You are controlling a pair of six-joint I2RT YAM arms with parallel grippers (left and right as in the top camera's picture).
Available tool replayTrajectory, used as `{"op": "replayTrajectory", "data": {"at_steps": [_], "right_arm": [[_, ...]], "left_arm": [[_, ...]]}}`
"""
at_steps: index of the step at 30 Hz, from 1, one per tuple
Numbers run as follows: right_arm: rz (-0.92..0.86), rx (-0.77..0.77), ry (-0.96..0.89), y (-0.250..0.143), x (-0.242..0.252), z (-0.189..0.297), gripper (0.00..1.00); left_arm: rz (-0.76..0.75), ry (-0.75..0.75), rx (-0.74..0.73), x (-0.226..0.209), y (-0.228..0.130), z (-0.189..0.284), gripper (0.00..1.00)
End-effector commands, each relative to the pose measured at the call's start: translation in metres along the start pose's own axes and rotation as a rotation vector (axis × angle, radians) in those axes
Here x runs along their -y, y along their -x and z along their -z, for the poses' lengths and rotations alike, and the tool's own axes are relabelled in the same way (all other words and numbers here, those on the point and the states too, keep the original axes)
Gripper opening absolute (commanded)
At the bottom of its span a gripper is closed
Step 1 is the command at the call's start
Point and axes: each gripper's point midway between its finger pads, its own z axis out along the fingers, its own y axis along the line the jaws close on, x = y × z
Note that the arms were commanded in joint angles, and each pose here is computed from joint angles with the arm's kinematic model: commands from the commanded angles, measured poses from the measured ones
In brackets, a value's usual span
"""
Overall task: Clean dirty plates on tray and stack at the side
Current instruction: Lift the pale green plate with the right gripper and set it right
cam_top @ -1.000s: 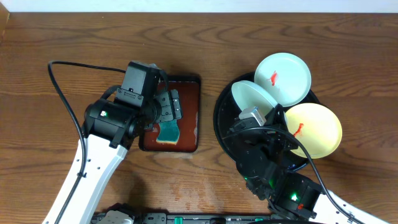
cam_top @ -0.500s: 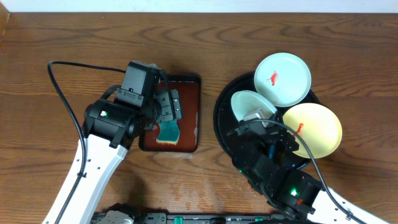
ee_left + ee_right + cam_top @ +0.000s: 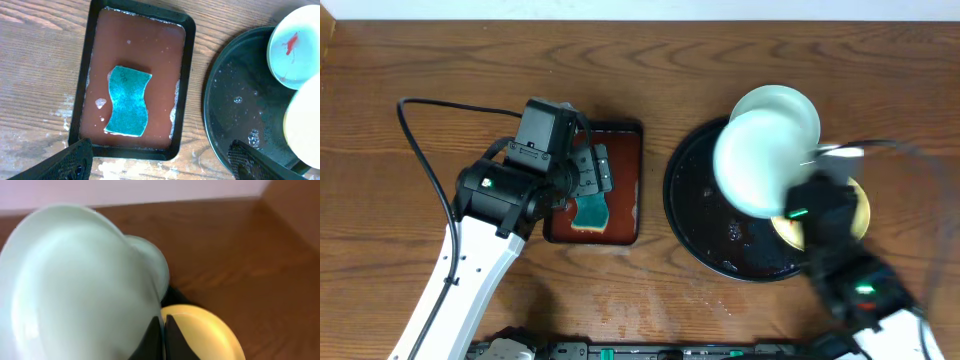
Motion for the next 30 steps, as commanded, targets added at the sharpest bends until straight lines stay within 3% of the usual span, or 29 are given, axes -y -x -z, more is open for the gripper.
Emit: {"op": "replayTrajectory", "data": {"at_steps": [1,9,15,21,27,29,30], "right_arm": [[-0.274,-0.028,0.138,0.021,0.031,-0.002,0.01],[-0.724,-0.087,-0.273,-0.018,0.190,-0.033,0.01],[-0.819,-0.170,-0.382,-0.055,0.230,-0.080,0.01],[-0.908,-0.346,-0.479,-0.132,0.262,-0.117,0.01],[-1.011,-0.435,-0.361,-0.174,0.263,-0.138,0.02],[-0.991,-0.410,-0.290,-0.166,0.261,-0.142,0.29],[-0.970,-0.388,-0.252,-0.157,0.258,-0.143,0.35]], "left_arm": [[0.001,-0.004,0.015,0.001,0.005,0.004,0.87],[0.001,-0.004,0.015,0.001,0.005,0.004,0.87],[0.001,-0.004,0.015,0.001,0.005,0.004,0.87],[0.001,-0.004,0.014,0.001,0.005,0.004,0.87],[0.001,-0.004,0.015,0.001,0.005,0.004,0.87],[0.001,-0.004,0.015,0.001,0.005,0.004,0.87],[0.001,-0.004,0.015,0.001,0.005,0.004,0.87]]}}
